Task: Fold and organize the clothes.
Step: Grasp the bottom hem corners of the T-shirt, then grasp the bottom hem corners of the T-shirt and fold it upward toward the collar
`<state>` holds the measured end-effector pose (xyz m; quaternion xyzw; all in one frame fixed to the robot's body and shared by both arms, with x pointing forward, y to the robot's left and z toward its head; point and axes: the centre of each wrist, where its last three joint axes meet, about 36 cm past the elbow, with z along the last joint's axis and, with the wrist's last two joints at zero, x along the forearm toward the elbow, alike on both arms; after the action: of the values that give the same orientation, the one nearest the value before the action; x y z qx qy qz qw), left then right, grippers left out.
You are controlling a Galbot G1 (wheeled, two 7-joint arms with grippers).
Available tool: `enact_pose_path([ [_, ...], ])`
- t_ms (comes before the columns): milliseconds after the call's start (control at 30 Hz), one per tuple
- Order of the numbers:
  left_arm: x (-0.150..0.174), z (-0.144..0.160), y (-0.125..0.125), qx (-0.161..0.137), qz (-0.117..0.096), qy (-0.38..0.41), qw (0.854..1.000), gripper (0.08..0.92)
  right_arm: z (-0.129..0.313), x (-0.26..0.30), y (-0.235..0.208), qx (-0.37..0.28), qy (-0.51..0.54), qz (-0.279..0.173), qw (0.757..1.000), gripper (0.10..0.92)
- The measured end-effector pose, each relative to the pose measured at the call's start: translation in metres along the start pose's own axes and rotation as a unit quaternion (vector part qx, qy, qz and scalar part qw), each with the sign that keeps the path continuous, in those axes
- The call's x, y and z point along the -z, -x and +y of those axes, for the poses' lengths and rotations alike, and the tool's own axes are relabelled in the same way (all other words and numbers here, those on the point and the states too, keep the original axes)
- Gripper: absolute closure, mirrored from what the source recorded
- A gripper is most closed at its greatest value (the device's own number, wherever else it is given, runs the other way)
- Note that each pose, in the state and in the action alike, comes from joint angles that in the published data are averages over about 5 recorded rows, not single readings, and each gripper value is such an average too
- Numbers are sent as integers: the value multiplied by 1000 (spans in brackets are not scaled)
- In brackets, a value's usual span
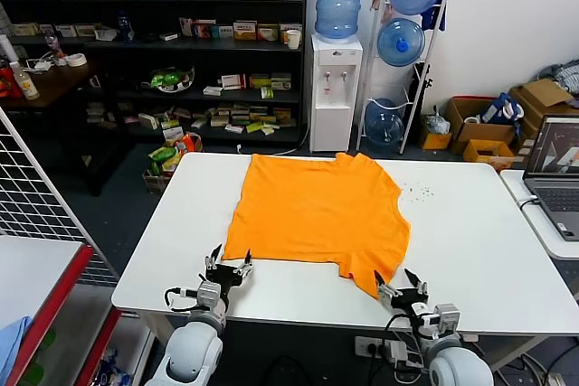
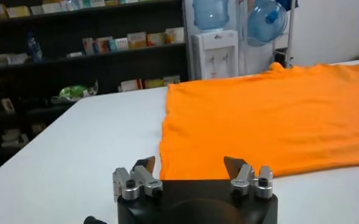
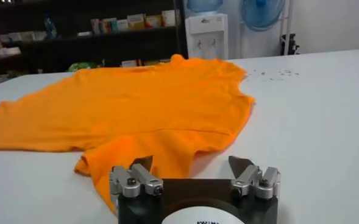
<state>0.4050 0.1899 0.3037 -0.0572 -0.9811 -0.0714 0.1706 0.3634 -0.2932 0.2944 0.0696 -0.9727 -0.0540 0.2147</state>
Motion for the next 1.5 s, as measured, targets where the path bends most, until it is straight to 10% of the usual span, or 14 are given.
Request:
enact_pose_path([
  [667, -6, 3, -3, 1, 38, -23, 999, 816, 12, 0, -3, 10, 2, 7, 1000, 882],
  [1500, 10, 9, -60, -13, 1, 4, 1000, 910, 17, 17, -96, -43, -102, 3, 994, 897],
])
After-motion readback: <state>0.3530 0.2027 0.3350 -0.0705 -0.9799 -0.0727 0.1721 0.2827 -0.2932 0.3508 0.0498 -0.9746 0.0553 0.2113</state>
